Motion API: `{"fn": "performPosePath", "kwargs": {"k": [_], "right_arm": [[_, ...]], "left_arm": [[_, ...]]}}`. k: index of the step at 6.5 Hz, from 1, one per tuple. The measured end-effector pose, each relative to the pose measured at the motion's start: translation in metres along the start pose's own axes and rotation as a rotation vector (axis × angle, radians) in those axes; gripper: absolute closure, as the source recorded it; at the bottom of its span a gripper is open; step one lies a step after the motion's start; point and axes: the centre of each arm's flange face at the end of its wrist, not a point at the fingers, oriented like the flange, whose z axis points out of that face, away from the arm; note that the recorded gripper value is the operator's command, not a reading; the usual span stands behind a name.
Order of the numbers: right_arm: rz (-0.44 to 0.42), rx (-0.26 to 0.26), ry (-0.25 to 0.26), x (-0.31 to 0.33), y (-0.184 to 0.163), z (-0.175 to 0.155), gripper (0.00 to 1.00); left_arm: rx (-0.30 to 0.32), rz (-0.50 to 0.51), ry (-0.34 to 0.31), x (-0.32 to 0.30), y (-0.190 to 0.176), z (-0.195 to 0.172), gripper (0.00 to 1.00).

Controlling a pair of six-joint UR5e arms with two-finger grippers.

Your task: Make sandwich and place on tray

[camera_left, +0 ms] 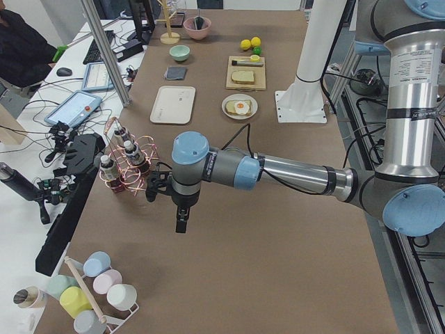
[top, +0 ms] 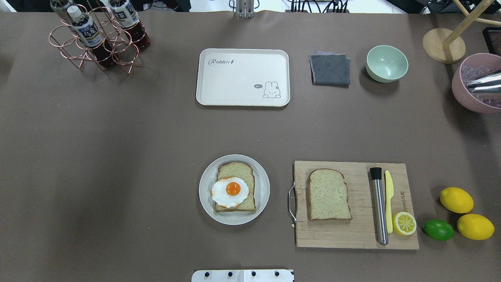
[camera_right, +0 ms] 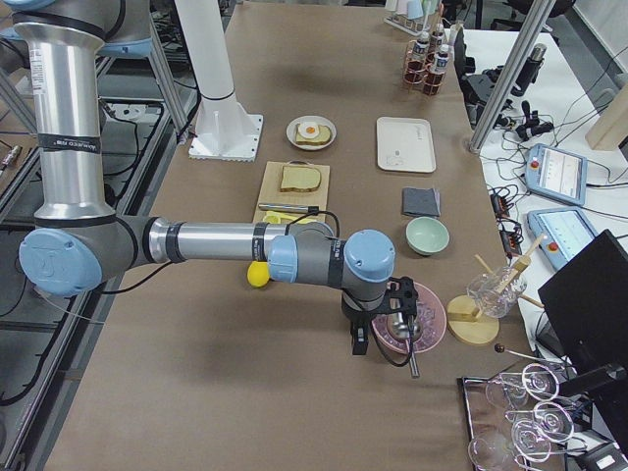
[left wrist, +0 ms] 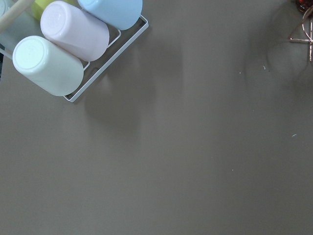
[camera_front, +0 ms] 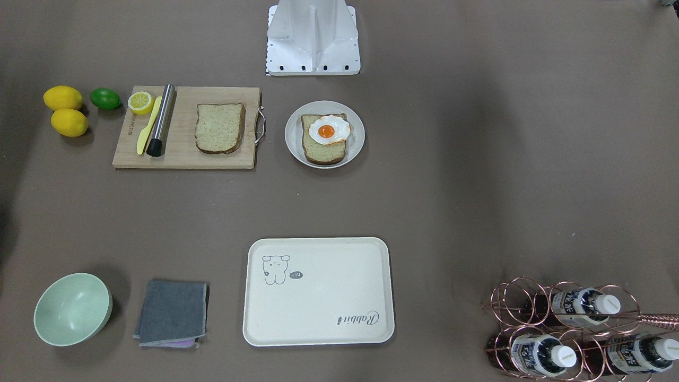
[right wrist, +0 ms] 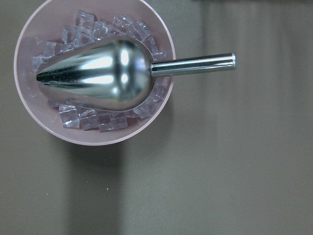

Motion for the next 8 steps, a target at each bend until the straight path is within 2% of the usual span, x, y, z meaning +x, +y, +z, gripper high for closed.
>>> {"fn": "performPosePath", "kwargs": {"k": [8], "right_arm": [[-0.014, 0.008, -0.001, -0.0067, -0.0058, -0.0041, 0.0]], "left_arm": [[0.008, 0.007, 0.003, 0.0033, -0.0025, -0.0034, 0.02]]}}
